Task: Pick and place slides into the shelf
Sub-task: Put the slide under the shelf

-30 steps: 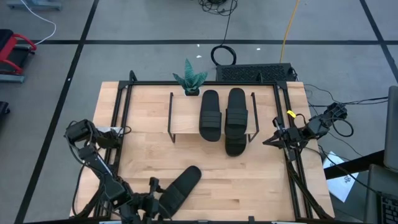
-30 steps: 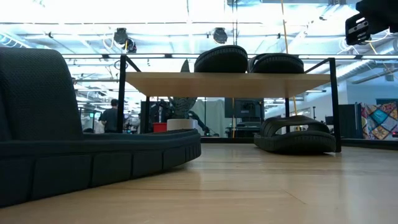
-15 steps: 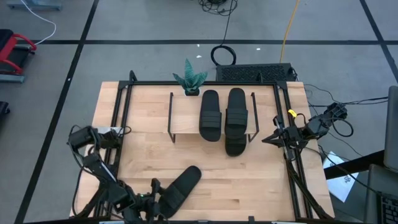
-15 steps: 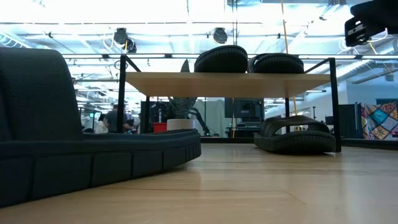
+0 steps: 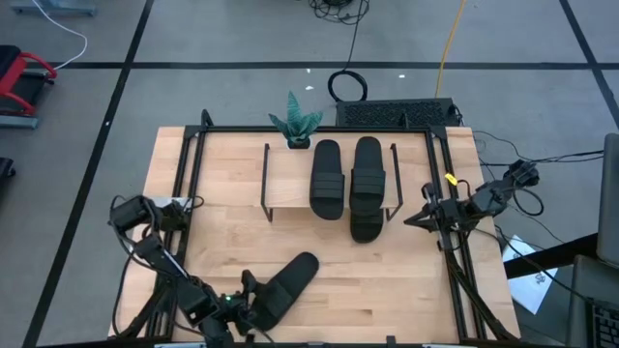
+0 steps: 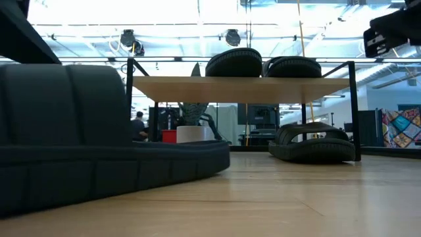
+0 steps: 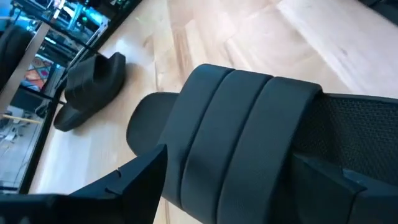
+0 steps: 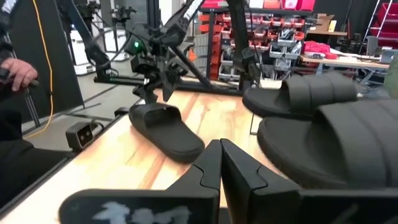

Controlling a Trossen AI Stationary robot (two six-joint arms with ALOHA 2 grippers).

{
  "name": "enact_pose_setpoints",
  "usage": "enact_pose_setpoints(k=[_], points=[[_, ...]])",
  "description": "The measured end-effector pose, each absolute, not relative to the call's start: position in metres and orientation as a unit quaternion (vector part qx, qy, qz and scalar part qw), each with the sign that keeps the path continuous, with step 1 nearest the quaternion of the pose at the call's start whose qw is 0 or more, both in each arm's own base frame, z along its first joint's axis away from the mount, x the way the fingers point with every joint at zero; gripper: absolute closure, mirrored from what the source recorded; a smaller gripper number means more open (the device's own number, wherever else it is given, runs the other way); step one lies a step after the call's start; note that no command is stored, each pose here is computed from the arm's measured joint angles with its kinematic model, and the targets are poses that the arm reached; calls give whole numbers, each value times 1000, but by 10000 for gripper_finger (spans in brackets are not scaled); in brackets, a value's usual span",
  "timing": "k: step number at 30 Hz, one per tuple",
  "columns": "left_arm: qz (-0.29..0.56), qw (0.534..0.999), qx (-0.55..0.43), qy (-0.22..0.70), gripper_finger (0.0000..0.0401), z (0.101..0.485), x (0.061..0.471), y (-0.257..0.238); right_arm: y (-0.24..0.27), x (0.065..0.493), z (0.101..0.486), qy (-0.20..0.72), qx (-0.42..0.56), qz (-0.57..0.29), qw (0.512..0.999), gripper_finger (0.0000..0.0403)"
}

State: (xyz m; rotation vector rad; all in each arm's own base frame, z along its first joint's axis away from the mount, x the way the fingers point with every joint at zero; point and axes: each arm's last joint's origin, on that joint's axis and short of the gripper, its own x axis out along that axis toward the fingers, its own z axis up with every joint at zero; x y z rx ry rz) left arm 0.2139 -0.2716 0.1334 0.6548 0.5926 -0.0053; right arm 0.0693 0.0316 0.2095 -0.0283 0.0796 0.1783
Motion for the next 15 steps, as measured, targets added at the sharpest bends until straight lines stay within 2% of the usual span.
enact_pose_setpoints(k=[3,6,9,15], points=[[11,904,312,294,103,130,220,-266,34,72,202,40,-14,89,995,403],[32,895,321,310,131,117,227,-259,35,75,199,26,-10,90,996,403],[53,894,314,315,191,105,232,-256,36,76,200,12,-10,91,996,403],[65,895,311,313,350,106,236,-258,36,76,203,-6,-18,91,996,403]])
